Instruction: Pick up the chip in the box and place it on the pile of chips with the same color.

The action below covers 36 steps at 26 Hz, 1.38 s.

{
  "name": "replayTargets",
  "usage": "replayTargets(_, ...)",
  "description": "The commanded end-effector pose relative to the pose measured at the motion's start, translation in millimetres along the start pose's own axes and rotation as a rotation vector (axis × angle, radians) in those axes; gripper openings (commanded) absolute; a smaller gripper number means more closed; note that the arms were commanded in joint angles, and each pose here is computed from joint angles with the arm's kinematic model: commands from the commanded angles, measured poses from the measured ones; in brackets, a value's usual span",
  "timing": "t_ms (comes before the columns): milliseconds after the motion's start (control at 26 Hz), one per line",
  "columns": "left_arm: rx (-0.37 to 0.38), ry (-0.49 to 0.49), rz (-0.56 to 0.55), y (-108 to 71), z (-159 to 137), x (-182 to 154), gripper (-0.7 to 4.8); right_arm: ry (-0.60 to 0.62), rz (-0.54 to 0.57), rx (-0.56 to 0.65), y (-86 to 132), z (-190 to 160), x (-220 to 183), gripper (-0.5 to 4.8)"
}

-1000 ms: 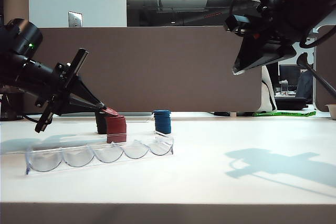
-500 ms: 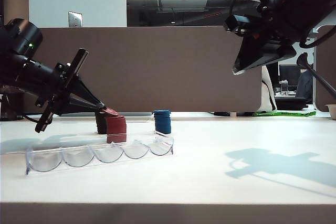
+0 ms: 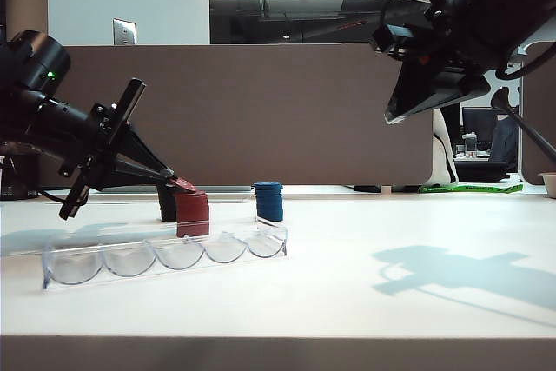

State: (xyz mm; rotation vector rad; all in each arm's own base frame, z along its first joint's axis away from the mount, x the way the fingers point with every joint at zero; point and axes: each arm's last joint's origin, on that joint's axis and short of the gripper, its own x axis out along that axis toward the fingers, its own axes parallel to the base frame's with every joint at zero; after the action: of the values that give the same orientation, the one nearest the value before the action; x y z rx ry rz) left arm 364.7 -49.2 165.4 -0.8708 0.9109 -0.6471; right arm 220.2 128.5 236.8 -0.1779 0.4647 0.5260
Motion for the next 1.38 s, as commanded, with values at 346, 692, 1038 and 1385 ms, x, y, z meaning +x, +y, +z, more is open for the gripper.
replayTargets(346, 0.005, 0.008, -0.011, -1.6, -0.1, -0.5, 0.27, -0.013, -0.001, -0.003, -0.1, 2.2, -0.9, -0.06)
replayTargets(692, 0.005, 0.007, -0.010, -1.6, -0.1, -0.5, 0.27, -0.013, -0.001, -0.003, -0.1, 2.2, -0.9, -0.06)
replayTargets(1038, 0.005, 0.007, -0.011, -1.6, -0.1, -0.5, 0.90, -0.013, -0.001, -0.003, -0.1, 2.2, -0.9, -0.06)
replayTargets(1385, 0.005, 0.011, -0.014, -1.9, -0.3, -0.3, 0.90, -0.013, -0.001, -0.003, -0.1, 2.2, -0.9, -0.06)
